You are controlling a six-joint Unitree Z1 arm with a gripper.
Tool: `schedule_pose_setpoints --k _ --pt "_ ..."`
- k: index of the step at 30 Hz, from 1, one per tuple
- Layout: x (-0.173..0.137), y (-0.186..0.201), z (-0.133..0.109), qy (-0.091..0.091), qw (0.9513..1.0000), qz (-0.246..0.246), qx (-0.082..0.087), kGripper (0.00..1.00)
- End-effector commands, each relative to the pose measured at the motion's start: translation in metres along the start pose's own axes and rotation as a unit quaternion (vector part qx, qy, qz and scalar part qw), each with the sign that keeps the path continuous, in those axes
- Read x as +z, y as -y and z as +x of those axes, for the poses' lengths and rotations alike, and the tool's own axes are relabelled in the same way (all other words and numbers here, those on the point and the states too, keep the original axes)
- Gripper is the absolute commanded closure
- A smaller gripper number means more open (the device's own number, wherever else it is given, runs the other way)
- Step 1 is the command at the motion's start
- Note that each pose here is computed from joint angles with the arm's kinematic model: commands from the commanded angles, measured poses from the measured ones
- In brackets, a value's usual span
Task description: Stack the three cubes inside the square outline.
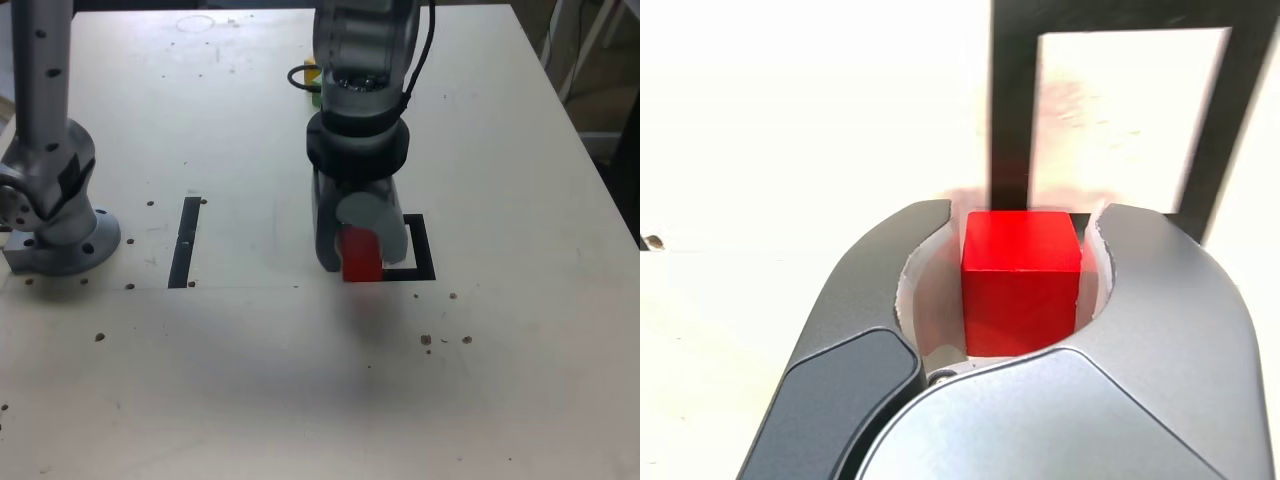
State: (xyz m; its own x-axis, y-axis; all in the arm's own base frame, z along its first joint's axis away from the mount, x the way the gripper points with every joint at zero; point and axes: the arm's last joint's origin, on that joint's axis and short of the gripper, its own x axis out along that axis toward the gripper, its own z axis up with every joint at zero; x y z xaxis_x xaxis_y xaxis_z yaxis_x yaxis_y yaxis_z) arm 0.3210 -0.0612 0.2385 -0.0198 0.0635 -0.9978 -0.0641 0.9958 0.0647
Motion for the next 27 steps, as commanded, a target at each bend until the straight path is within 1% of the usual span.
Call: schedule_pose_setpoints --k 1,3,5,14,20,27 --pt "0.001 -0.004 -0.007 0.009 1.0000 -0.002 -0.001 0.81" --pt "0.003 -0.008 -0.010 0.013 0.9999 -0.004 -0.001 0.81" --pt "0.006 -0.011 -0.010 0.013 0.9999 -0.007 0.000 0.81" --pt "0.020 -0.032 0.004 0.005 0.9997 -0.021 0.012 0.81" --pt "0.031 -0.040 0.011 0.000 0.9997 -0.021 0.012 0.81" --pt "0.038 -0.041 0.020 -0.012 0.9997 -0.020 0.009 0.78"
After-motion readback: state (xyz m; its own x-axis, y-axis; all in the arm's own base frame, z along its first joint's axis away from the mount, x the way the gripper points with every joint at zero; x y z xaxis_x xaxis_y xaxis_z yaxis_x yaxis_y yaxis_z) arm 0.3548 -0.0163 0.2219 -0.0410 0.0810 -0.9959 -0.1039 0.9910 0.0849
